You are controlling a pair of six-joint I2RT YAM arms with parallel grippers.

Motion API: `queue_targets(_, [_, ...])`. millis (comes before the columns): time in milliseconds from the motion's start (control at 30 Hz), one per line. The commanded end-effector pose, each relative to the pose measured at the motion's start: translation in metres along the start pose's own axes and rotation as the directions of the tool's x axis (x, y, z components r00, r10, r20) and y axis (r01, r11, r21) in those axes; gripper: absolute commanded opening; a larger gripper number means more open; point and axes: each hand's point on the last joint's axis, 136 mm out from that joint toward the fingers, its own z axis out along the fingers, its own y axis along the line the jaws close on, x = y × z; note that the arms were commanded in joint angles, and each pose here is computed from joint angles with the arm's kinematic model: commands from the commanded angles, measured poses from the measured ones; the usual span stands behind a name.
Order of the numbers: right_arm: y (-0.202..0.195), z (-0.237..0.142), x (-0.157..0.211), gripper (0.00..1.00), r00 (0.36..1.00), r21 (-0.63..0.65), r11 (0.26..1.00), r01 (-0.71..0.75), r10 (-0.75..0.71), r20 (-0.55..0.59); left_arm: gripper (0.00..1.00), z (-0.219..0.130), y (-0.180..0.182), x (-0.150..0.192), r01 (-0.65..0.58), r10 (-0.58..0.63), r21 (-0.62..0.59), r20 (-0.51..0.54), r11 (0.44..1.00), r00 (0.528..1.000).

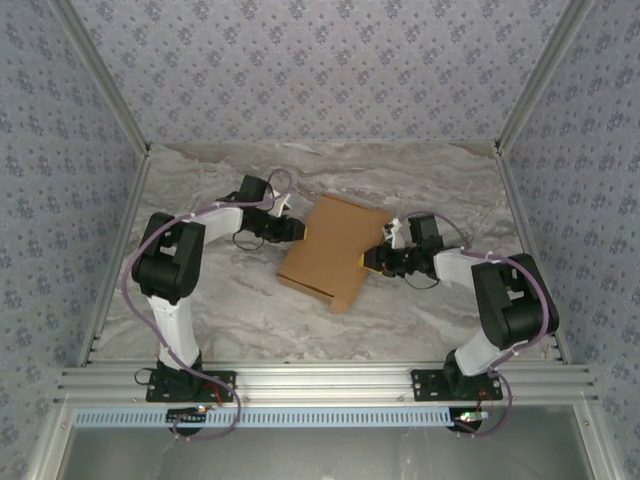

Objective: Fold the paper box

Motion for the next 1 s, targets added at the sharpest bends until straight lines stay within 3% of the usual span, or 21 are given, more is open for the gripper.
queue_targets(0, [0.015, 0.006, -0.013, 0.22, 0.999, -0.089, 0.996, 0.025, -0.021, 0.043, 0.36, 0.012, 0.007, 0.028, 0.073, -0.072, 0.008, -0.069, 0.997, 0.995])
queue_targets(433, [0.056, -0.010, -0.028, 0.09, 0.988, -0.165, 0.981, 0.105, -0.084, 0.130, 0.29, 0.016, 0.003, 0.040, 0.135, -0.128, 0.077, -0.084, 0.988, 0.988])
queue_targets(967, [0.089, -0.028, -0.038, 0.07, 0.972, -0.186, 0.969, 0.162, -0.125, 0.198, 0.26, 0.020, -0.001, 0.044, 0.148, -0.138, 0.114, -0.095, 0.982, 0.986])
